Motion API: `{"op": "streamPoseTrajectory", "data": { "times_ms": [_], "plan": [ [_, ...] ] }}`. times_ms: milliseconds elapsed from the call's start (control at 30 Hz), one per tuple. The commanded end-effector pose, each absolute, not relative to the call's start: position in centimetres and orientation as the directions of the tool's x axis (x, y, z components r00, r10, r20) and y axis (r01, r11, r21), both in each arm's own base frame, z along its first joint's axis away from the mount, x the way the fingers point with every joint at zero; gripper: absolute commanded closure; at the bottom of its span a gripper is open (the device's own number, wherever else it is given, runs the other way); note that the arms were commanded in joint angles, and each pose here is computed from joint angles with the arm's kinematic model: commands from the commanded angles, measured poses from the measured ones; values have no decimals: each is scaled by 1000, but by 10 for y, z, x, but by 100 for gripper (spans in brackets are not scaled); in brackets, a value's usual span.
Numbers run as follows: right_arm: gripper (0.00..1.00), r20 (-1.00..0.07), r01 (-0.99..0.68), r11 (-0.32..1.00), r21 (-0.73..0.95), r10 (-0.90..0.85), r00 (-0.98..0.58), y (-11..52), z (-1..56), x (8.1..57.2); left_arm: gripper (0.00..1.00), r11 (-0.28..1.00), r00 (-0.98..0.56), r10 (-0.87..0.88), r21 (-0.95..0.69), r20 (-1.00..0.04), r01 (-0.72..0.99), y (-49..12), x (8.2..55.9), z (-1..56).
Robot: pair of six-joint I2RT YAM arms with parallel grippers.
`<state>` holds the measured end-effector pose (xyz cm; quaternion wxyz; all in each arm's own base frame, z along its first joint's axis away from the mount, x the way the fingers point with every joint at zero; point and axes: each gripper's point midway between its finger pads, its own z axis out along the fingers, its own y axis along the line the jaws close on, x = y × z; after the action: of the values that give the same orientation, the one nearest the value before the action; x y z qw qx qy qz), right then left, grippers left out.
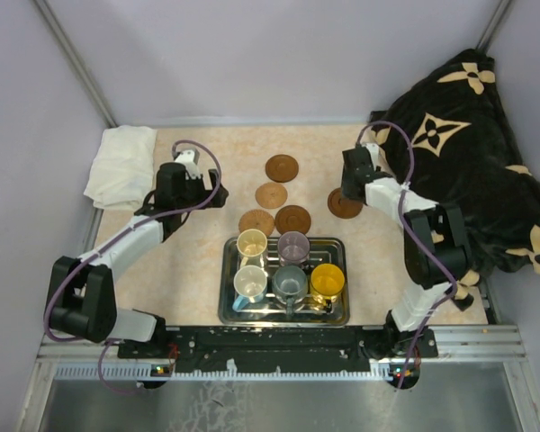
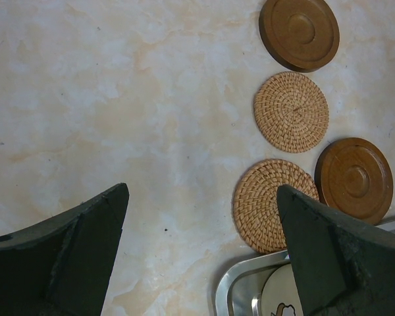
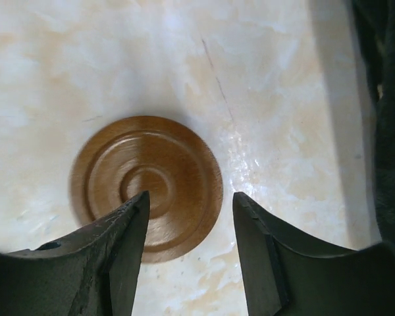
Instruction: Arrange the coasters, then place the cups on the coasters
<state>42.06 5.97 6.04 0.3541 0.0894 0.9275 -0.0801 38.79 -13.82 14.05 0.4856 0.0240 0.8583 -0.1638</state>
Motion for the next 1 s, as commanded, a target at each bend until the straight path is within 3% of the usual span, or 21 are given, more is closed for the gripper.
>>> {"op": "streamPoseTrajectory", "data": {
  "times_ms": [0,300,600,800,967],
  "plan": [
    [46,-787,96,995,-23,41,-615,94,141,429,0,945,-518,-115,-255,-848,207,-139,384,143],
    [49,-719,-209,975,80,-89,-690,181,116,395,1,947,-523,-125,-258,-843,189,-136,380,140],
    [45,-638,-291,957,22,-210,-741,201,76,387,0,947,-527,-132,-264,-840,183,-135,378,138],
    [31,-624,-325,946,24,-240,-744,219,60,379,0,944,-534,-133,-270,-835,187,-138,381,139],
    [28,-630,-317,947,49,-217,-746,223,58,379,0,945,-541,-130,-270,-831,186,-138,381,139]
  ]
}}
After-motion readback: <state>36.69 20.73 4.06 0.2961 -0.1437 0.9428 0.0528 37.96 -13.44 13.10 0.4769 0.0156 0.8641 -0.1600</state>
